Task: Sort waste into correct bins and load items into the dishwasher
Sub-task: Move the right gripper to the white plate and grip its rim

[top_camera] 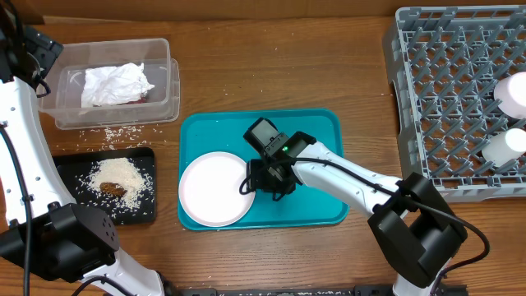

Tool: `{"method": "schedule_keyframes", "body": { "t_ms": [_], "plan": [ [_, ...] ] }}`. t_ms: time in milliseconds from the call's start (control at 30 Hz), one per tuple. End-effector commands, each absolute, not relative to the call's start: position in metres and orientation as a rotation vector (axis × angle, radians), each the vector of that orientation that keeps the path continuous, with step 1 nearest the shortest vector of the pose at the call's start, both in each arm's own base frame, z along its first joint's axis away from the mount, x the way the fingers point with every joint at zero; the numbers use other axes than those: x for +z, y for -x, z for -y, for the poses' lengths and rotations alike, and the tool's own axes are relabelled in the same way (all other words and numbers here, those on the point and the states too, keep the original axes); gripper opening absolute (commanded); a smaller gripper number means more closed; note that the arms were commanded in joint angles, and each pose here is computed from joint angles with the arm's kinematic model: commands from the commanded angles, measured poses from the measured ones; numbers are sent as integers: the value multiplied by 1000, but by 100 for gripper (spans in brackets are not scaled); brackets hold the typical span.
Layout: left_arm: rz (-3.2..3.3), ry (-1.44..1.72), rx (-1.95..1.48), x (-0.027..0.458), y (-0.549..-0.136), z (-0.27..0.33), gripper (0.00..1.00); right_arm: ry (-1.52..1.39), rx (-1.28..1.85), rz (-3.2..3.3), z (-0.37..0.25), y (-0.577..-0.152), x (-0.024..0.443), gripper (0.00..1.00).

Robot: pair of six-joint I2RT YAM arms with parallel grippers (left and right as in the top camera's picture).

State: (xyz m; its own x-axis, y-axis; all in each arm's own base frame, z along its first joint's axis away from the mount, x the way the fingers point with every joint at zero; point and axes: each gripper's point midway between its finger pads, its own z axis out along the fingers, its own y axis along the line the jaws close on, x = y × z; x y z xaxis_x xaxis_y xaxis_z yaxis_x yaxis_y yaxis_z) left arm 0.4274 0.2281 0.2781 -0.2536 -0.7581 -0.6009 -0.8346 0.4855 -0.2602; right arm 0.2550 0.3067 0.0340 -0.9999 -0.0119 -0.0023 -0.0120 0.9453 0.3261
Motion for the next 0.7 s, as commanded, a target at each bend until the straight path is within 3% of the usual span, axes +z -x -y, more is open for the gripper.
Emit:
{"method": "schedule_keyframes", "body": {
  "t_ms": [0, 100, 267, 400, 667],
  "plan": [
    [-2055, 1303, 170, 277, -426, -233, 100, -166, 510, -3046, -313, -265, 35, 60],
    [-2055, 1302, 169, 277, -426, -233, 100, -235, 435, -3039, -307, -271, 21, 59],
    [-2055, 1302, 170, 277, -426, -233, 100, -228, 444, -3071, -312, -267, 6, 46],
    [-2055, 1303, 170, 277, -426, -233, 100, -186, 426, -3062, -319, -262, 3, 43],
    [-2055, 1302, 169, 277, -426, -233, 100, -179, 360, -3062, -319, -252, 1, 18]
  ]
}}
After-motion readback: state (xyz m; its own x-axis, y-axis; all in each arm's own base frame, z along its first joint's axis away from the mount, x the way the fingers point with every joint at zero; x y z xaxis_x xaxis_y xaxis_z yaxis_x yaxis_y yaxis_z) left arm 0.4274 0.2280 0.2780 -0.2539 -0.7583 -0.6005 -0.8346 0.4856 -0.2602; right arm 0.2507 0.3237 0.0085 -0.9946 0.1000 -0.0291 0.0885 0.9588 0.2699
